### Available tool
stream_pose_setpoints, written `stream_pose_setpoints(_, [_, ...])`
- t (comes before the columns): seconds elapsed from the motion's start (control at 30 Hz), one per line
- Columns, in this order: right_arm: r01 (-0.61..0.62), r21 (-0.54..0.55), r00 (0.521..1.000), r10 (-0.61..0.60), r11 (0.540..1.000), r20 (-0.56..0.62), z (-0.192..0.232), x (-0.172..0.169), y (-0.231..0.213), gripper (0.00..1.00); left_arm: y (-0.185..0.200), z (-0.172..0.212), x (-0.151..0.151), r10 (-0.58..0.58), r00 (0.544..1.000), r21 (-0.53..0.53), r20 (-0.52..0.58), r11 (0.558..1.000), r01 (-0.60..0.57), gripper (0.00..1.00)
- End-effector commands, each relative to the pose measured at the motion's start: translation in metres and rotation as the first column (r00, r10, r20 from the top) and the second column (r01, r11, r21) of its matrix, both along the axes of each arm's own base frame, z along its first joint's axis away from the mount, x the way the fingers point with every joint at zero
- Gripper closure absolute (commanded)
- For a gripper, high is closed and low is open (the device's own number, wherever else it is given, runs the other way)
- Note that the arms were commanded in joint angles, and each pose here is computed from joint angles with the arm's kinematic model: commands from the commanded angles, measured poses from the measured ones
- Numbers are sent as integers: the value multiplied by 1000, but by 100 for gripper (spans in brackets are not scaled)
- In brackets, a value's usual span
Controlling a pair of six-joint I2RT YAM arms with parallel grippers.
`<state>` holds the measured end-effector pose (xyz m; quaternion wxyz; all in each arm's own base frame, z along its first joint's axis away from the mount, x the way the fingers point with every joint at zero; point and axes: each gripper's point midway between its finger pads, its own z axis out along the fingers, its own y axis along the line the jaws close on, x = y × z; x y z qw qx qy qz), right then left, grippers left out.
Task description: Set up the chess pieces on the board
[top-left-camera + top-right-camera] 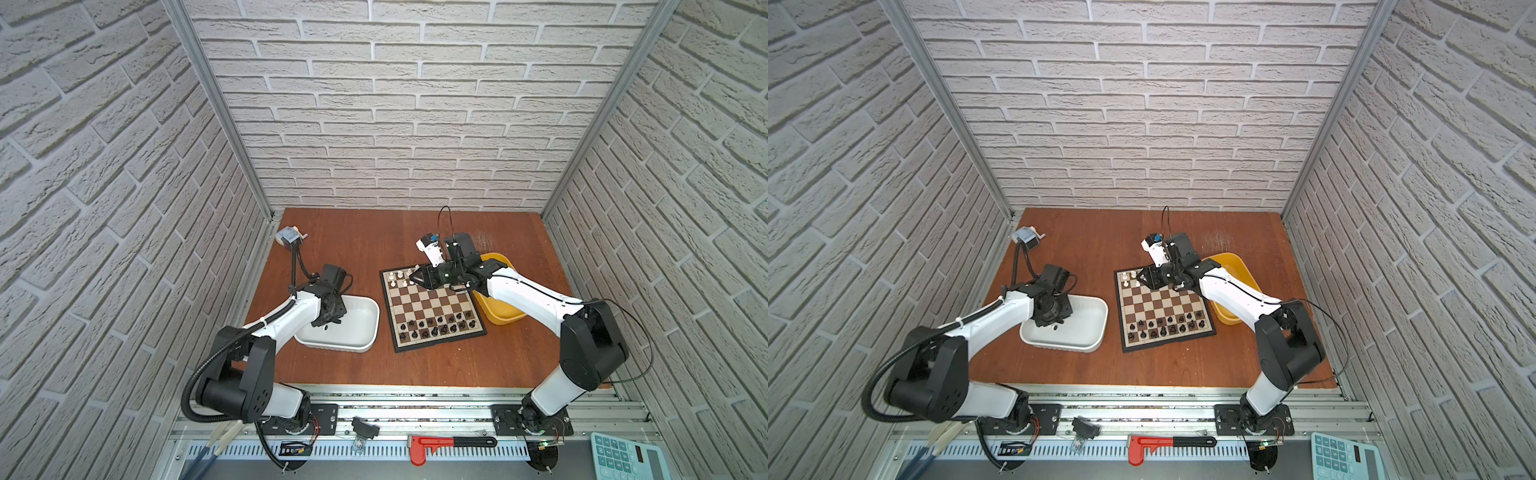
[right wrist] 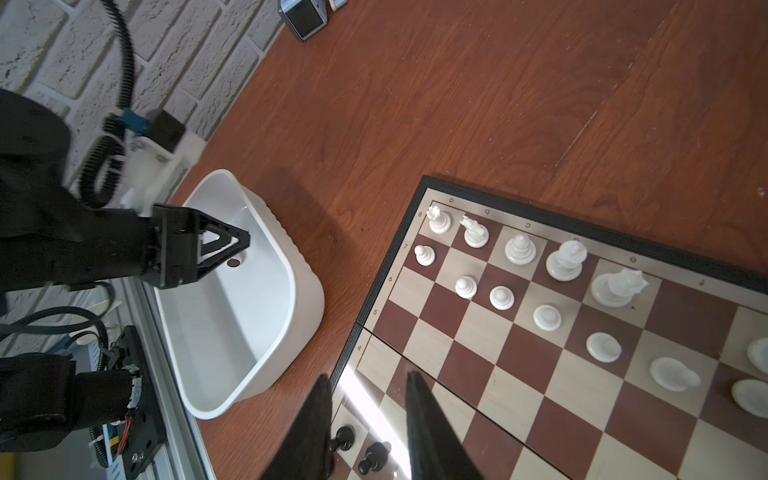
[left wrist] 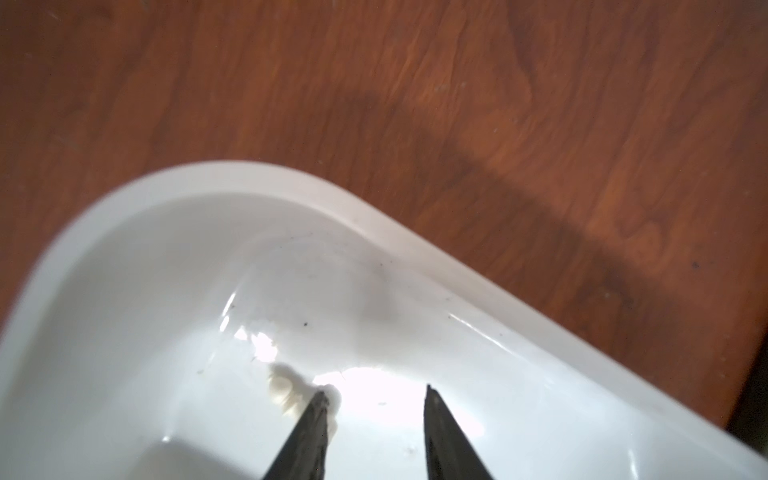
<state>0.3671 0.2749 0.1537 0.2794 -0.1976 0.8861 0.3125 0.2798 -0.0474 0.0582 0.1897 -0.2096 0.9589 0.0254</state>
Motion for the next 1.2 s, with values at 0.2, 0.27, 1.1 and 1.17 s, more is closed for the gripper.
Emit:
stream_pose_setpoints(0.2, [-61,19,998,61,998,-19,-11,1,26,66,20,14,-14,-14,999,46,-35,999,16,50])
stream_pose_setpoints(0.27, [-63,23,998,64,998,-16,-10,0,26,66,14,5,-17,-13,997,15,-73,1000,14,47])
stream_pose_setpoints(1.1, [-44,-1,999,44,999,-8,-5,1,20,67,47,-46,9,-74,984,168,-163,981,102,52])
stream_pose_setpoints(1.17, [-40,-3,999,40,999,-5,-4,2,20,67,44,-49,8,-78,984,151,-161,983,103,57])
